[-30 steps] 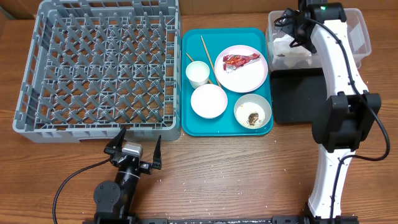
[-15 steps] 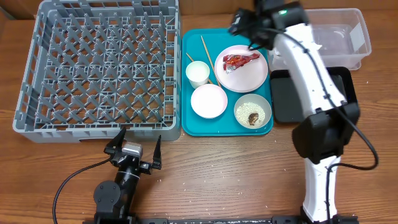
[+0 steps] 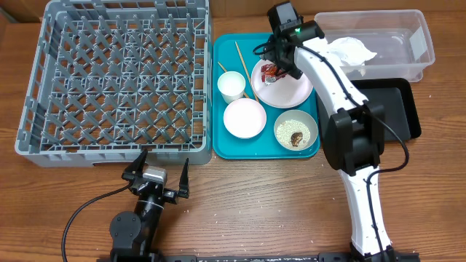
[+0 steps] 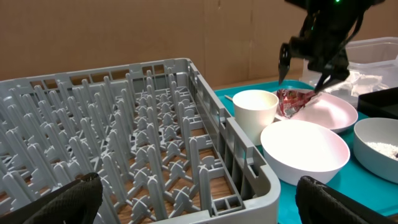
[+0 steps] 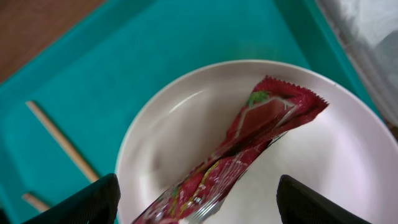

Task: Sort waste into correct bins and load items into the dishwasher
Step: 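Move the right gripper back to the plate and grasp the red wrapper, then carry the red wrapper with the right gripper into the clear bin, release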

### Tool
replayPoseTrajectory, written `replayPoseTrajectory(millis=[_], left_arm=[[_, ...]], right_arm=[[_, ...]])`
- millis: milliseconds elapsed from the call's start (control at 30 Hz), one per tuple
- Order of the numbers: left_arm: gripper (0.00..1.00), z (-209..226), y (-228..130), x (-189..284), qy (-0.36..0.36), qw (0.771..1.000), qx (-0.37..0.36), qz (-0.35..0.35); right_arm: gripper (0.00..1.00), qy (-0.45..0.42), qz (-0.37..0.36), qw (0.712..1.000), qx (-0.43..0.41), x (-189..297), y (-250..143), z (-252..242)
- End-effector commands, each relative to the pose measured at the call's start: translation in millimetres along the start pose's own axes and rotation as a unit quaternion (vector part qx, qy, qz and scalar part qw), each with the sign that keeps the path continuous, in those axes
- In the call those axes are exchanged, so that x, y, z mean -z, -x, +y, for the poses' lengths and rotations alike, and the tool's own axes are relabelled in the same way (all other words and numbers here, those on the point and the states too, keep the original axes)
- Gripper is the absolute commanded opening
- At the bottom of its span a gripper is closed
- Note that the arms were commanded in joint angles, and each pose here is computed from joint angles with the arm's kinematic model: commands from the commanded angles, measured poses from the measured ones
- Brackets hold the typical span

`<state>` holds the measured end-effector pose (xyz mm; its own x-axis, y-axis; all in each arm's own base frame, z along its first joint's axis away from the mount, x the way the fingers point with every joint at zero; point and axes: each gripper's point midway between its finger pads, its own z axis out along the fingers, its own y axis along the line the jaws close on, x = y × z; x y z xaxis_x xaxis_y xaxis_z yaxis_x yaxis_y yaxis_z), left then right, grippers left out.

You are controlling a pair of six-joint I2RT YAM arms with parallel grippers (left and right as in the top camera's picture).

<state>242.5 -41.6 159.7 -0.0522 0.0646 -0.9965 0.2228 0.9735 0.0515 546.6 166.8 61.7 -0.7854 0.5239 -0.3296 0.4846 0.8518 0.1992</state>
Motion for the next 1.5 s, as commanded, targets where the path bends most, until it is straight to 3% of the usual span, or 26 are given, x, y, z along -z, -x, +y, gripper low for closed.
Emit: replayPoseTrajectory(millis=[0,100,300,400,467,533,767,933,1000,1100,1267,1467], left_arm=[[1.0,0.2,0.3,0.4,0.0,1.0,-0.01,-0.003],[1.0,0.2,0.3,0.4,0.0,1.0,-0.01,-0.003],[1.0,0.2,0.3,0.4,0.0,1.0,-0.01,-0.003],[1.0,0.2,0.3,0.4,0.0,1.0,-0.01,-0.003],[1.0,0.2,0.3,0.4,0.0,1.0,-0.01,-0.003],[1.0,0.2,0.3,0.4,0.0,1.0,-0.01,-0.003],[1.0,0.2,0.3,0.4,0.0,1.0,-0.01,-0.003],[1.0,0.2,0.3,0.4,0.0,1.0,-0.01,-0.003],[1.0,0.2,0.3,0.4,0.0,1.0,-0.01,-0.003],[1.0,0.2,0.3,0.4,0.0,1.0,-0.01,-0.003],[1.0,0.2,0.3,0.4,0.0,1.0,-0.01,-0.003],[1.0,0.2,0.3,0.4,0.0,1.0,-0.01,-0.003]], right_arm=[[0.82,-0.02,0.002,1.0,-0.006,-20.4,-4.5,-8.1],[0.81,-0.026,0.014,1.0,-0.004,-28.2,-10.8,-11.4],[0.6,-0.044,0.034,0.998,0.002,-27.7,-22.3,-19.1],[0.42,-0.053,0.042,0.998,0.007,-27.0,-27.2,-22.4],[0.18,-0.056,0.045,0.997,0.008,-26.5,-28.8,-23.8],[0.04,-0.055,0.049,0.997,0.014,-24.9,-29.8,-23.6],[0.04,0.012,0.034,0.998,0.047,31.6,-6.2,2.7],[0.04,0.075,-0.04,0.996,0.04,128.6,40.5,14.9],[0.04,0.091,-0.09,0.992,0.018,174.4,70.8,3.4],[0.04,0.082,-0.139,0.986,-0.028,202.3,105.5,-25.4],[0.04,0.045,-0.147,0.983,-0.103,185.0,142.2,-78.3],[0.04,-0.001,-0.115,0.982,-0.15,122.4,157.9,-120.9]])
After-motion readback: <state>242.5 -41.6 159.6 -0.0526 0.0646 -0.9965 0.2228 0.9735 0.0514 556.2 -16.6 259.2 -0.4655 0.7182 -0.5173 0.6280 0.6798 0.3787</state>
